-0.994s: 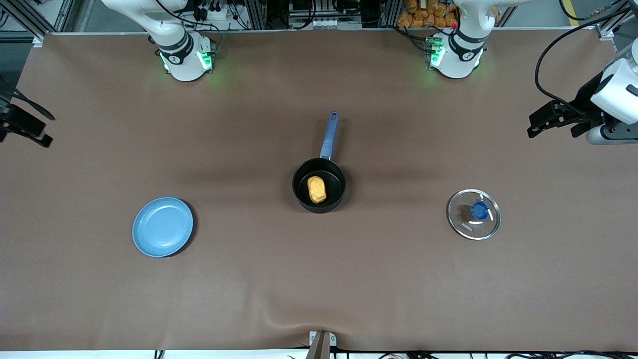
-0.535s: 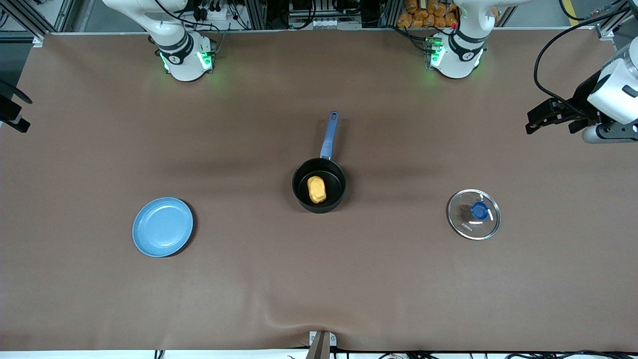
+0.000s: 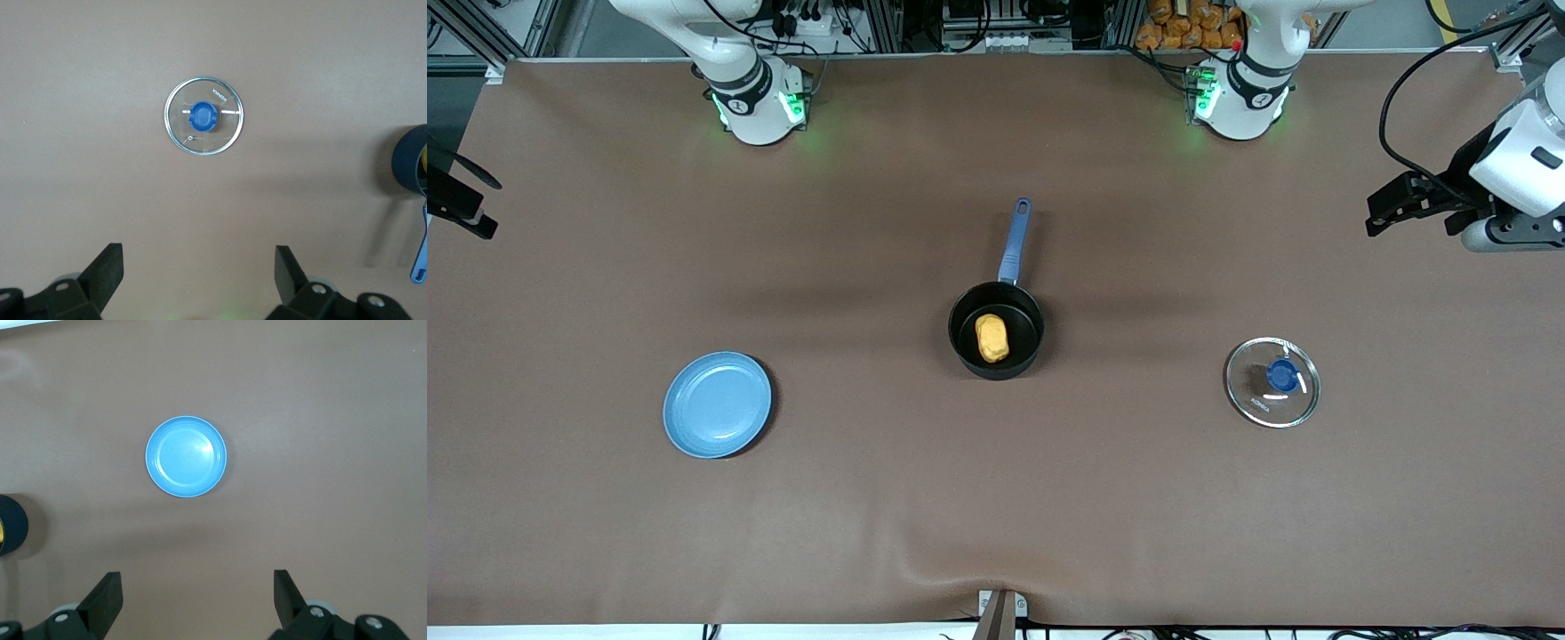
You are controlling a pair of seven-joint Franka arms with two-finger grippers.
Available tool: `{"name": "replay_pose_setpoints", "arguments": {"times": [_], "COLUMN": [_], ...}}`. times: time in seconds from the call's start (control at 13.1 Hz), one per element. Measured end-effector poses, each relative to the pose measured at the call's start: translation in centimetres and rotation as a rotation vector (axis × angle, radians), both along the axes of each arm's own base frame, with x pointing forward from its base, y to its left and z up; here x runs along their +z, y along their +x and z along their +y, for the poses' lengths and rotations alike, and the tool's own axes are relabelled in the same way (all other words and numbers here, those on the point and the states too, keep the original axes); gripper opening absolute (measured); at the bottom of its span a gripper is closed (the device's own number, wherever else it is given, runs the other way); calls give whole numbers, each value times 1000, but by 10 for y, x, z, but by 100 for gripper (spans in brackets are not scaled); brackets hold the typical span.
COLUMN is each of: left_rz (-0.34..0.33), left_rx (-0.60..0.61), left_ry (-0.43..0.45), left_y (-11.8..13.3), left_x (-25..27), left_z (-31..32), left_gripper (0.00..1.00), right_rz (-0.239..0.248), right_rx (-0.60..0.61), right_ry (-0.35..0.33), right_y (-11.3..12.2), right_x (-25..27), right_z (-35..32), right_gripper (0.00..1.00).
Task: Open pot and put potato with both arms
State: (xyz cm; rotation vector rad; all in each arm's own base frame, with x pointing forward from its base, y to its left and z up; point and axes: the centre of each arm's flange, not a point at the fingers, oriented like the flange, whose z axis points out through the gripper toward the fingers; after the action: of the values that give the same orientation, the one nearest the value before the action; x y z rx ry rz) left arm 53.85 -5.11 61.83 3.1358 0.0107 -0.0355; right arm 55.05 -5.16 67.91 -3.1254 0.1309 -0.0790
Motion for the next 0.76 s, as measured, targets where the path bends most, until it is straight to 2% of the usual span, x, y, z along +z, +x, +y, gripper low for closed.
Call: {"name": "replay_pose_setpoints", "arguments": {"times": [0.76], "left_rz": [-26], "left_rx": [-12], "left_ry": [-2], "left_y": [-1], "left_x": [13], "left_z": [0], "left_gripper": [100], "right_rz": [7], "right_rx": [9], "right_ry": [0], "right_y": [2], "right_x": [-4], "right_z": [5], "right_gripper": [100]}}
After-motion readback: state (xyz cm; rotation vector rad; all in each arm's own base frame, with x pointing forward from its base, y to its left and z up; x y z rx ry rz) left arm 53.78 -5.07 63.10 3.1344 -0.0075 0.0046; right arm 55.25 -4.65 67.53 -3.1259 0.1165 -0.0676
